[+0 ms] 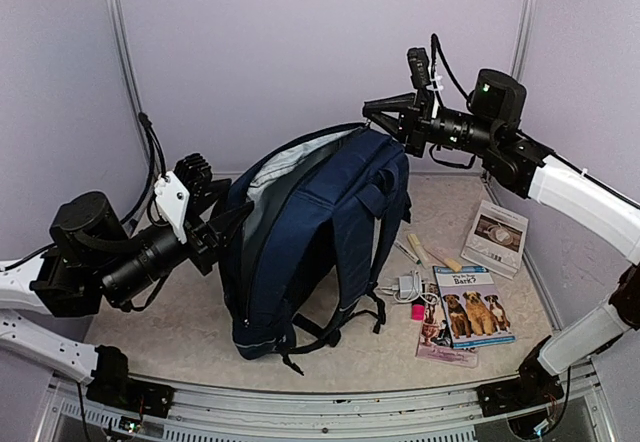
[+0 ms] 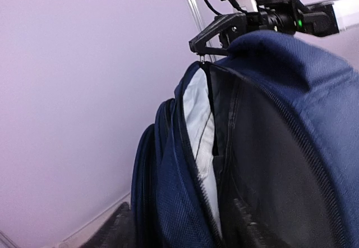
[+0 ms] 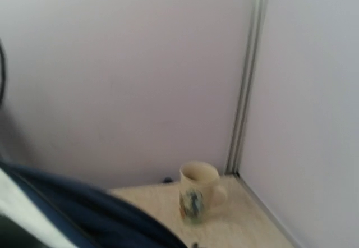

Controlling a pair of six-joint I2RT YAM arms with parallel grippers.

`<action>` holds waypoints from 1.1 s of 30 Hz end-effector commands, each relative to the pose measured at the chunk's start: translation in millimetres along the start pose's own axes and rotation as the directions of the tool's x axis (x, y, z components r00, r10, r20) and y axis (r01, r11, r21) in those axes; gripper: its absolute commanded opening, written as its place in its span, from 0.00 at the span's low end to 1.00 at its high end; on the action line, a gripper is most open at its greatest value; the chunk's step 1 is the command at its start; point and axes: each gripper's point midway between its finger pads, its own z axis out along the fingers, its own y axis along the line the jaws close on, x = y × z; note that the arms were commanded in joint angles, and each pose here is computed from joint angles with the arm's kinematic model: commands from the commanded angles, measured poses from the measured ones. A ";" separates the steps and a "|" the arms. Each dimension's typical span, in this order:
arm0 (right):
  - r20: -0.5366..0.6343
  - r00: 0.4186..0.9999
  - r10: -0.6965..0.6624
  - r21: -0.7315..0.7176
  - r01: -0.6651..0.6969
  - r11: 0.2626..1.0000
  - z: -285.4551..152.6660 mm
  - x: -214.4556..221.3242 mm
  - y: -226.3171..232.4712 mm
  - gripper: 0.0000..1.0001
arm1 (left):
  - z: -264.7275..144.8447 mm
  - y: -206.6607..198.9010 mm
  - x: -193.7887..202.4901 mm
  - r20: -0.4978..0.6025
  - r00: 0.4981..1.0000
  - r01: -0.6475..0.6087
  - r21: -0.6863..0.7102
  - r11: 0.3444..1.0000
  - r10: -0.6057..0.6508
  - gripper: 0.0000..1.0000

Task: Pack the student bag
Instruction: Unzip the largest pocket of the student bag, then hold the largest pocket of the student bag.

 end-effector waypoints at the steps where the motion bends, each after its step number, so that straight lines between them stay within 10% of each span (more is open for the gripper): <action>1: 0.197 0.967 -0.161 0.026 0.159 0.987 2.2 -87.1 33.1 0.00 | -9.0 17.3 -40.3 0.081 0.986 0.148 0.007 0.989 -0.148 0.67; 8: 0.246 0.945 -0.215 -0.032 0.229 0.973 23.8 -108.3 85.8 0.00 | 30.5 -20.2 -29.2 -0.081 0.997 0.018 0.071 0.997 -0.013 0.83; 15: 0.264 0.941 -0.212 -0.101 0.245 0.964 25.4 -116.8 104.9 0.00 | 22.4 4.1 -67.2 0.016 0.998 0.055 0.049 0.997 -0.055 0.79; 24: 0.259 0.944 -0.205 -0.129 0.244 0.961 32.7 -114.0 111.3 0.00 | 55.0 3.4 -19.5 -0.146 0.987 0.078 0.103 0.992 -0.062 0.83; 27: 0.263 0.944 -0.200 -0.132 0.241 0.962 31.1 -116.0 112.4 0.00 | 62.4 15.5 -18.2 -0.142 0.988 0.073 0.077 0.994 -0.061 0.55; 30: 0.264 0.942 -0.208 -0.096 0.240 0.966 27.7 -119.7 107.7 0.00 | 63.2 21.8 -30.1 -0.099 0.993 0.073 0.069 0.995 -0.066 0.00; 33: 0.244 0.940 -0.238 0.014 0.242 0.970 26.2 -120.2 88.3 0.00 | 60.5 38.3 -44.7 -0.033 0.997 0.076 -0.002 0.997 -0.076 0.00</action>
